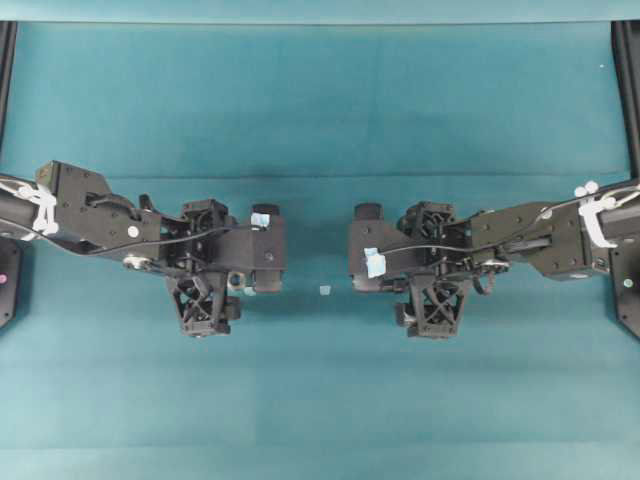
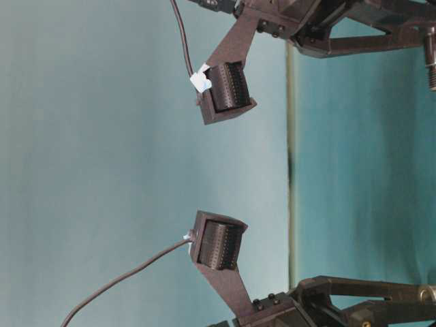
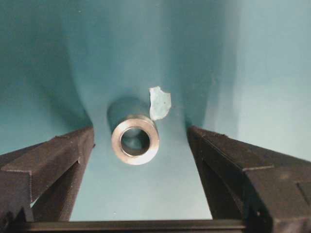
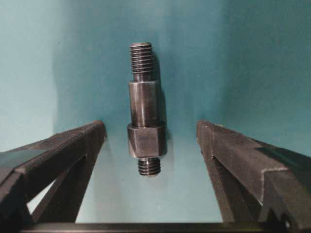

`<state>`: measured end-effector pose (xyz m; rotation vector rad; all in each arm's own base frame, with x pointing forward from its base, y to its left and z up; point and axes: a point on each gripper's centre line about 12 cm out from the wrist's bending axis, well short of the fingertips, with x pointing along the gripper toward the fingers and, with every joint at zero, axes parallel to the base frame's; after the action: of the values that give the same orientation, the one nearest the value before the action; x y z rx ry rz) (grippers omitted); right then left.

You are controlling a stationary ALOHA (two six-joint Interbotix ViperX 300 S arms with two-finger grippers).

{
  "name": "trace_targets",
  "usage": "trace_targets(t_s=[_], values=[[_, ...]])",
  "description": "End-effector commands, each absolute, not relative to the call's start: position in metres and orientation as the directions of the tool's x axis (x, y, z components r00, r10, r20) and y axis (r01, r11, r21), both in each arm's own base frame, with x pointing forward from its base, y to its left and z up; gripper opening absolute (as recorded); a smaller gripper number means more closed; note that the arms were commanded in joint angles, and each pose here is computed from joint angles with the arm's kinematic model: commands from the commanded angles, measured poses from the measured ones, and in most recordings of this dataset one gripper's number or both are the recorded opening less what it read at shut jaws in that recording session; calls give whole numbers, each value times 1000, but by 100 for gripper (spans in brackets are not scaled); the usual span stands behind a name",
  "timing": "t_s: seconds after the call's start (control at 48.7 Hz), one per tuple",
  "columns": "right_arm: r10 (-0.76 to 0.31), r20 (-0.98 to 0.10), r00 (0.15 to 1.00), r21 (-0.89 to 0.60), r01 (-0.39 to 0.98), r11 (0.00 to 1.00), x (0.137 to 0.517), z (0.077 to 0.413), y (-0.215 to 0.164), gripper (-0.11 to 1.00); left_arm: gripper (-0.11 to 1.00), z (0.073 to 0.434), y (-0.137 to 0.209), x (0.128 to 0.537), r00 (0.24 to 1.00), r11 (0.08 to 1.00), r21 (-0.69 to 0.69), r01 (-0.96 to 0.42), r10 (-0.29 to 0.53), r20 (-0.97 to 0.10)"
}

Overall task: Insert the washer onto the shaft with both hands.
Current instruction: 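Lower both open grippers around the washer and the threaded shaft, then close left gripper on the washer and right gripper on the shaft hex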

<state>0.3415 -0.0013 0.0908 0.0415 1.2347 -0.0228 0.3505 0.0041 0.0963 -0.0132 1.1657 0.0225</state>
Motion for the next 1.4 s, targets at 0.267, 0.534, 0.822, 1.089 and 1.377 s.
trace_targets(t_s=[0.267,0.534,0.822,1.089,1.377], values=[[5,-944,331,23,51,998,343,92,-2,67,61,98,-3,352,407,1000,0,-7,3,-914],[0,-943,333,23,67,998,344,92,-8,14,34,98,-5,352,408,1000,0,0,0,-913],[-1,-946,324,20,63,998,343,92,-9,1,34,98,-5,352,408,1000,0,-1,1,-913],[-1,-949,317,19,60,998,342,92,-8,1,34,99,-5,353,411,1000,0,-1,1,-912],[-1,-949,315,18,57,998,342,92,-9,1,34,100,-5,353,412,1000,0,-1,1,-911]])
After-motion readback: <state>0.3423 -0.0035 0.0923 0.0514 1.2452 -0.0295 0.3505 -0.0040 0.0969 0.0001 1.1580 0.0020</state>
